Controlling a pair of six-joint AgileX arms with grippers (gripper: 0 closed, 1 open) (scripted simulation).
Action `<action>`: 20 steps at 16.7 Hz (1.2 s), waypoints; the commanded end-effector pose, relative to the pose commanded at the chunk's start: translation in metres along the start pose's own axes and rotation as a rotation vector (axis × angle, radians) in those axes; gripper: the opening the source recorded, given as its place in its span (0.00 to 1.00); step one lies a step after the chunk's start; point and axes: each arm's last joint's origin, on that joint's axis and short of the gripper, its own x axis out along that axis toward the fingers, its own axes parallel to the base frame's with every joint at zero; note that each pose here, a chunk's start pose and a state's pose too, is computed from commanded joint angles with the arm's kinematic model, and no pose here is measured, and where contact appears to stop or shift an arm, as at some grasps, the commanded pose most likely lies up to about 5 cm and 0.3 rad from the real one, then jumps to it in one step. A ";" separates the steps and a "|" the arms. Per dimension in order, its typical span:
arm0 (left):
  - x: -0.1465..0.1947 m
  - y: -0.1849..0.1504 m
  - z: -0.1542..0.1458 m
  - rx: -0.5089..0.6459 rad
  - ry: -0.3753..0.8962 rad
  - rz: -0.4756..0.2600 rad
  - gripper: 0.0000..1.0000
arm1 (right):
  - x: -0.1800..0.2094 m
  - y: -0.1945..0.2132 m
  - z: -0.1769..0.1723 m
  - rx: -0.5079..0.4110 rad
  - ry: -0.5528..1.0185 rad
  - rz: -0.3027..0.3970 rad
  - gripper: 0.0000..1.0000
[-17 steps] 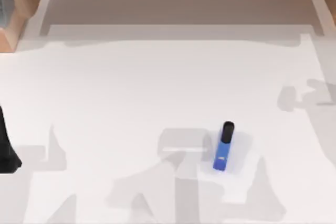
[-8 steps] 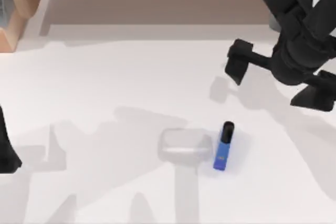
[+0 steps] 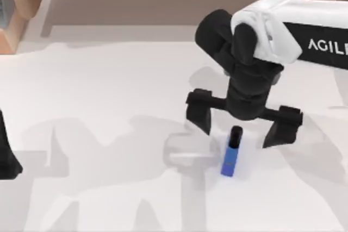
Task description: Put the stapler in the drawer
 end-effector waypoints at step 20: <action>0.000 0.000 0.000 0.000 0.000 0.000 1.00 | 0.050 0.000 0.000 0.000 0.000 0.000 0.70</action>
